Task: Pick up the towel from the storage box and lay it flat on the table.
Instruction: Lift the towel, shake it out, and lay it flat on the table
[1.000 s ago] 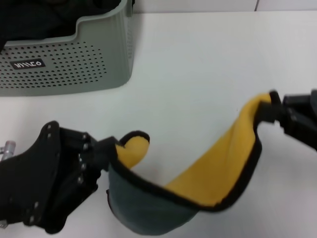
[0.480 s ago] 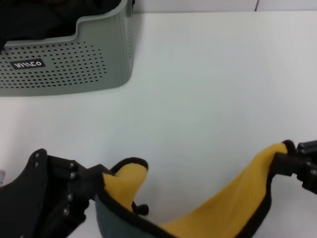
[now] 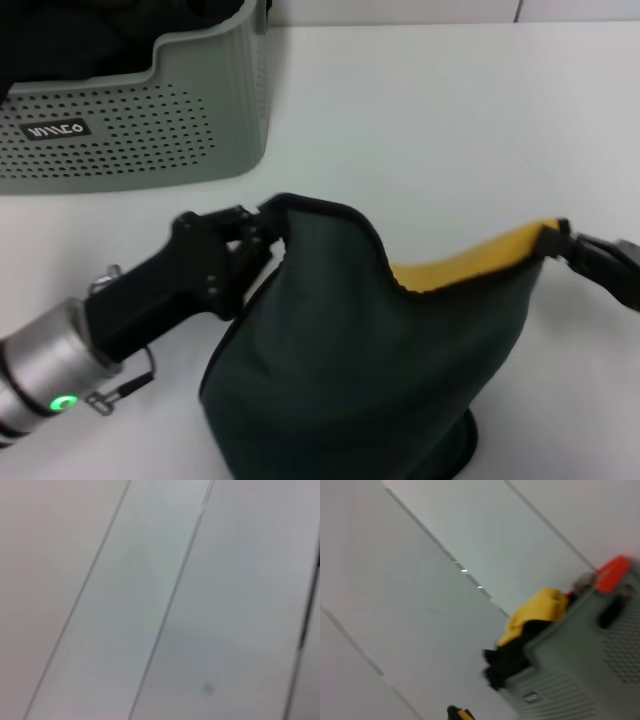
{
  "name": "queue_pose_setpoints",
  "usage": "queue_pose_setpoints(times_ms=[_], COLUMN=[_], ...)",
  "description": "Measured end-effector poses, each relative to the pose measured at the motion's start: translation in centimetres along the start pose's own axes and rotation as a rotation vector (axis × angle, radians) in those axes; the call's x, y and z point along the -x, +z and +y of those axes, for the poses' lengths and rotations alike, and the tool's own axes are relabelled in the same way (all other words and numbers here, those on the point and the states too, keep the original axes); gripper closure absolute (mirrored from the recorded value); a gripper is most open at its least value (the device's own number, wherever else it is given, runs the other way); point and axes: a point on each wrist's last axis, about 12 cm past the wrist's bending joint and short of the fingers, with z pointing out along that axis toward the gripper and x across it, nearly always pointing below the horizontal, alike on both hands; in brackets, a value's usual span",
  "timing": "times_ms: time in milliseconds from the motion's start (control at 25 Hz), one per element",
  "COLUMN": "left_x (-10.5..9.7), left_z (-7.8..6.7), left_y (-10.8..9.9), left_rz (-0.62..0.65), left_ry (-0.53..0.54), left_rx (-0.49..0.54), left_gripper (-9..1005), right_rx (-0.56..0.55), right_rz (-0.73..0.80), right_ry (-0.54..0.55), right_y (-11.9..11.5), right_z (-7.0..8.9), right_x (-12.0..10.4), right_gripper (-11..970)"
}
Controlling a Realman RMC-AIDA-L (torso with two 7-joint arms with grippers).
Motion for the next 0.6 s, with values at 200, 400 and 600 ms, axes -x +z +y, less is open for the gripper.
queue_pose_setpoints(times_ms=[200, 400, 600], left_x=[-0.4, 0.8, 1.2], left_z=[1.6, 3.1, 4.1], left_y=[1.8, 1.7, 1.5], left_rz=[0.052, -0.009, 0.003], left_ry=[0.059, 0.150, 0.255], left_rx=[0.078, 0.187, 0.259], left_gripper=[981, 980, 980], right_rx=[-0.118, -0.230, -0.295], right_rz=[0.016, 0.038, 0.059], right_ry=[-0.028, -0.067, -0.097], right_y=[2.9, 6.4, 9.1], right_z=[-2.7, -4.9, -6.2], right_x=[1.0, 2.5, 4.2], right_gripper=[937, 936, 936])
